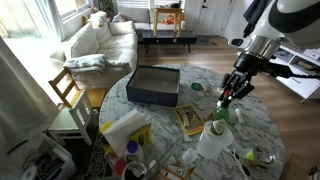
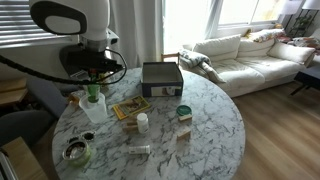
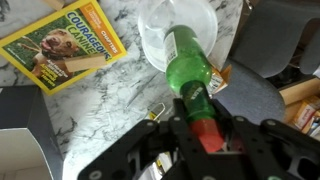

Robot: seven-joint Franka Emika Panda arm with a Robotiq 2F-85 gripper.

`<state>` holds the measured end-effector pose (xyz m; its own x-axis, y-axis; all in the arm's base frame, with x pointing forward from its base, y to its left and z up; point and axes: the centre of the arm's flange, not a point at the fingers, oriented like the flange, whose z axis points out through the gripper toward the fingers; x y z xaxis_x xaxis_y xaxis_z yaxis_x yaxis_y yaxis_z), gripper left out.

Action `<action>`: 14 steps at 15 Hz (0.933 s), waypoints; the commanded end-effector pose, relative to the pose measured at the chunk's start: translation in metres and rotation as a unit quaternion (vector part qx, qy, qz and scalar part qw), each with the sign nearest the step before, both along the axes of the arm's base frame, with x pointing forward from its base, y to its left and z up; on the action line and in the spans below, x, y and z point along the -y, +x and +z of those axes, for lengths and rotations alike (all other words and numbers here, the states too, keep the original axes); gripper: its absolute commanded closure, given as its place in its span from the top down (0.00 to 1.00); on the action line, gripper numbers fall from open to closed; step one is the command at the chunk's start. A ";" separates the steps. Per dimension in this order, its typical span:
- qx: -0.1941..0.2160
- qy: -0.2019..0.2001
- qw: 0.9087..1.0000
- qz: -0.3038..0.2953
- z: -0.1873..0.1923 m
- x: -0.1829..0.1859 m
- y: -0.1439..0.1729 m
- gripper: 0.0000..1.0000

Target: Pick up the clear cup and pour the white shades onto the table, put the clear cup onto the table, pick up the tabasco and put it in the clear cup, pick up the clear cup with the tabasco and put it into the clear storage container

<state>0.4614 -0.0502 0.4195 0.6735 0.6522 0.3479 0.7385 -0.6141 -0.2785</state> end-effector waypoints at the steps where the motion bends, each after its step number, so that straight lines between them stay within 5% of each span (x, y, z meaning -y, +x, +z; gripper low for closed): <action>1: 0.051 -0.018 0.999 -0.008 -0.019 -0.007 -0.011 0.08; 4: 0.084 -0.046 0.995 -0.010 -0.034 -0.010 -0.009 0.08; 9: 0.053 -0.054 0.997 0.016 -0.052 -0.020 -0.019 0.08; 14: 0.027 -0.111 0.992 0.051 -0.067 -0.017 -0.026 0.08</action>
<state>0.4433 -0.0316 0.3578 0.6021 0.7489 0.2767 0.7951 -0.5939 -0.1227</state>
